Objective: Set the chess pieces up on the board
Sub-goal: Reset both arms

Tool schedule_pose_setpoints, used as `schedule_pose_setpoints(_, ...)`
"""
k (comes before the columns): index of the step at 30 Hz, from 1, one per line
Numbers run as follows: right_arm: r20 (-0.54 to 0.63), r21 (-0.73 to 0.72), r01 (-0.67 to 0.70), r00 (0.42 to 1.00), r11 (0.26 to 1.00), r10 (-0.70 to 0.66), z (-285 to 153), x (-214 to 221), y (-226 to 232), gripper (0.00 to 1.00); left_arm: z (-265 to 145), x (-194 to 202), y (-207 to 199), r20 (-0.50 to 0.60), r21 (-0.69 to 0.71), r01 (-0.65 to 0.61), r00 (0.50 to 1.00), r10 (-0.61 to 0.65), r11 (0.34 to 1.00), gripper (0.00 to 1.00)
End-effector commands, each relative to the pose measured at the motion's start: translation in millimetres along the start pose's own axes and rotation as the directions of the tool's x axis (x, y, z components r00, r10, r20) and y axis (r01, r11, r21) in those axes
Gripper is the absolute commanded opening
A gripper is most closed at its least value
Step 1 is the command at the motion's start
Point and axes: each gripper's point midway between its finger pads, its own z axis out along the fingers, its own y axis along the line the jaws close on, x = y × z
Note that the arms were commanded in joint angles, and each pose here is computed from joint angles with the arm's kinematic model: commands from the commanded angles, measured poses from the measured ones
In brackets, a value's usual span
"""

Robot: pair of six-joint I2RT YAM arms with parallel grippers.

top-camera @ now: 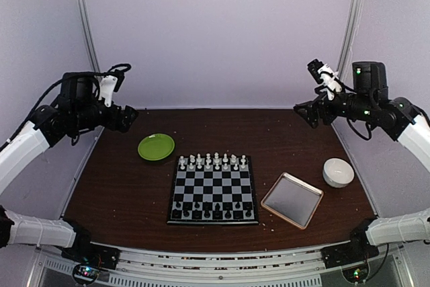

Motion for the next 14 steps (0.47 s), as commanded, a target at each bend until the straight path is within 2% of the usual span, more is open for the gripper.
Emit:
schedule_pose_setpoints(1, 0.11, 0.396, -0.203, 0.979, 0.895, 0.173, -16.8, 12.6, -68.6, 0.99, -19.3, 0.2, 29.1, 0.07, -0.158, 0.072, 0.996, -0.061, 0.985, 0.98)
schedule_pose_setpoints(3, 0.18, 0.447, -0.263, 0.963, 0.855, 0.202, -31.9, 22.2, -80.2, 1.0, -20.7, 10.6, 32.7, 0.104, -0.183, 0.088, 0.992, -0.069, 0.979, 0.98)
schedule_pose_setpoints(7, 0.238, 0.472, -0.352, 0.934, 0.809, 0.267, -40.7, 41.4, -99.3, 1.0, -26.1, 28.8, 43.8, 0.186, -0.253, 0.114, 0.98, -0.067, 0.961, 0.98)
schedule_pose_setpoints(14, 0.274, 0.409, -0.397, 0.912, 0.822, 0.304, -44.7, 52.2, -103.3, 0.99, -31.7, 28.0, 47.0, 0.203, -0.267, 0.122, 0.977, -0.068, 0.956, 0.98)
